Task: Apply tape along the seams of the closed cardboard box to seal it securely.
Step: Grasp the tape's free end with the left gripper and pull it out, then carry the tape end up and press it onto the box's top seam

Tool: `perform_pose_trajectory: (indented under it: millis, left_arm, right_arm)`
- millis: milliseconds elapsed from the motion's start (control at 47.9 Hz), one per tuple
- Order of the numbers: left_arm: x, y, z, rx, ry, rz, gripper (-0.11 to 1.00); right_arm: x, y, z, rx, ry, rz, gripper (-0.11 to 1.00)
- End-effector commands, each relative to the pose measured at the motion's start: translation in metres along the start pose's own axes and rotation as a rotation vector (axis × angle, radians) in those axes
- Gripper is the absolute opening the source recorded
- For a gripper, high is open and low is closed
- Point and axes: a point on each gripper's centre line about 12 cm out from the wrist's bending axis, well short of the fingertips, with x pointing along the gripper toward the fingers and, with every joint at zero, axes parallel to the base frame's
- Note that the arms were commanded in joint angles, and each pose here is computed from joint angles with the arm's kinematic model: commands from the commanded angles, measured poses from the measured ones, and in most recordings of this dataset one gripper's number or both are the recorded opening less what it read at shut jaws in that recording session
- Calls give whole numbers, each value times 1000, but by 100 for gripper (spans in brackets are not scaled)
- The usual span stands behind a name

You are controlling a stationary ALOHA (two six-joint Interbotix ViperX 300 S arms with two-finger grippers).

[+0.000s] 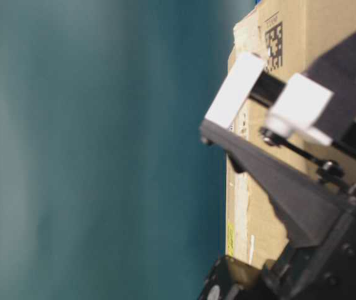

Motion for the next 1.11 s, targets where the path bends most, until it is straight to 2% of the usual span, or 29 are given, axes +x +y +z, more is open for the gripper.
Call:
perform_pose_trajectory:
  millis: [0, 334, 480, 689, 855, 939, 1085]
  left_arm:
    - [3, 15, 6, -6, -14, 36, 50]
    - [8, 5, 3, -17, 12, -51, 2]
    - [4, 8, 5, -19, 9, -50, 2]
    - [-11, 25, 10, -13, 2, -31, 2]
    - [-27, 41, 10, 7, 13, -43, 2]
    - [-37, 51, 8, 34, 19, -34, 2]
    - [-62, 75, 5, 129, 25, 20, 2]
  right_arm:
    - [3, 0, 6, -4, -12, 2, 0]
    - [4, 1, 4, -4, -6, 5, 0]
    - [4, 1, 4, -4, -8, 5, 0]
    - [4, 1, 4, -3, -6, 7, 0]
    - [4, 2, 5, -1, -10, 11, 0]
    - [3, 3, 5, 1, -10, 13, 0]
    - [3, 2, 8, 1, -16, 13, 0]
